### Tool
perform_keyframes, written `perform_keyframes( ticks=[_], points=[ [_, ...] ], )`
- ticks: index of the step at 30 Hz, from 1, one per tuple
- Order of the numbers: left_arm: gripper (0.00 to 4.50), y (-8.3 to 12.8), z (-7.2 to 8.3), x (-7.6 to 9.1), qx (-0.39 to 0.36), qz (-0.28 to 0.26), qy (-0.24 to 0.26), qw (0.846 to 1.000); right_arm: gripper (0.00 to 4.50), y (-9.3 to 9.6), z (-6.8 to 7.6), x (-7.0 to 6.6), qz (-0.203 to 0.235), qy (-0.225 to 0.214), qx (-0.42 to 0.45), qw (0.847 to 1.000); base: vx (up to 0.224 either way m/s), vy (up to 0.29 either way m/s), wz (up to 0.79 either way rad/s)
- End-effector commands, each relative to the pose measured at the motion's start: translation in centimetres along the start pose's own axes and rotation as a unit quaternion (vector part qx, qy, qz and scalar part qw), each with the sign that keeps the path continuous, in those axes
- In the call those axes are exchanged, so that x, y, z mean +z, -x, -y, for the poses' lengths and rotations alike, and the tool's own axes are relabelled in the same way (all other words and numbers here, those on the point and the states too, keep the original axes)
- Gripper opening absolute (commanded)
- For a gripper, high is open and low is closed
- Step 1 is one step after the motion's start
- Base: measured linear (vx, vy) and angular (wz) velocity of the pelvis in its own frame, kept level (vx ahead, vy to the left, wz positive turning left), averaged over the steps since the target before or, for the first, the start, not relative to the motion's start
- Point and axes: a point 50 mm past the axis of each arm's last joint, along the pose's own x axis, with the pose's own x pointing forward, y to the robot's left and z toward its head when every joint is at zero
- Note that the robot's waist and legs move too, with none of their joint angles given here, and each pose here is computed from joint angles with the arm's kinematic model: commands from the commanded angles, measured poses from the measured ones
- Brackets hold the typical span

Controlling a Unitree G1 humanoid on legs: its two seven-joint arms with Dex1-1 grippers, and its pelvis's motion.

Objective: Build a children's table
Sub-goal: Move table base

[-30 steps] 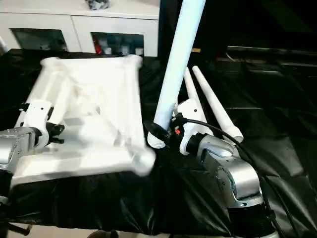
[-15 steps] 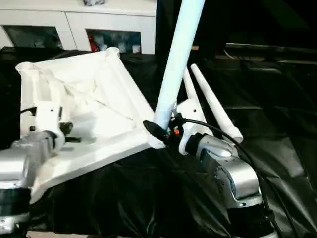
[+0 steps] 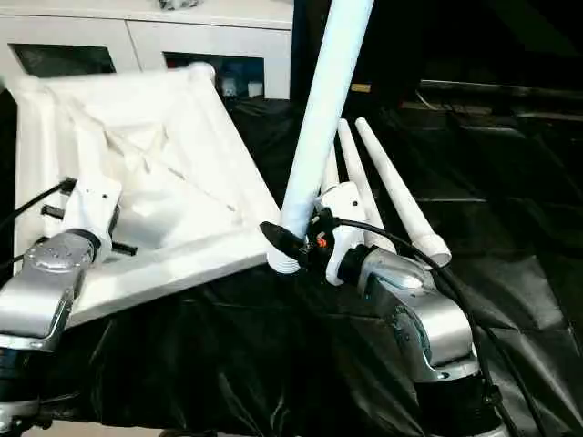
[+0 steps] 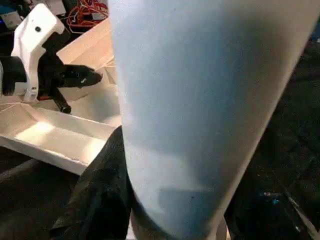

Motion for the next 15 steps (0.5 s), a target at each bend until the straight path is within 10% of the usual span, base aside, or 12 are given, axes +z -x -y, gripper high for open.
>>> perform_keyframes(
  ticks=[1,15],
  points=[
    [0.0,0.4,-3.1,3.0,0.081,0.072,0.011,0.994,1.91,0.2,-0.1,0.3,0.007,0.005,-0.004,1.0,0.0,0.0,0.0],
    [0.0,-3.3,-3.2,-1.7,0.022,0.016,0.027,0.999,1.91,-0.2,-0.3,0.3,0.007,0.005,0.004,1.0,0.0,0.0,0.0]
  ],
)
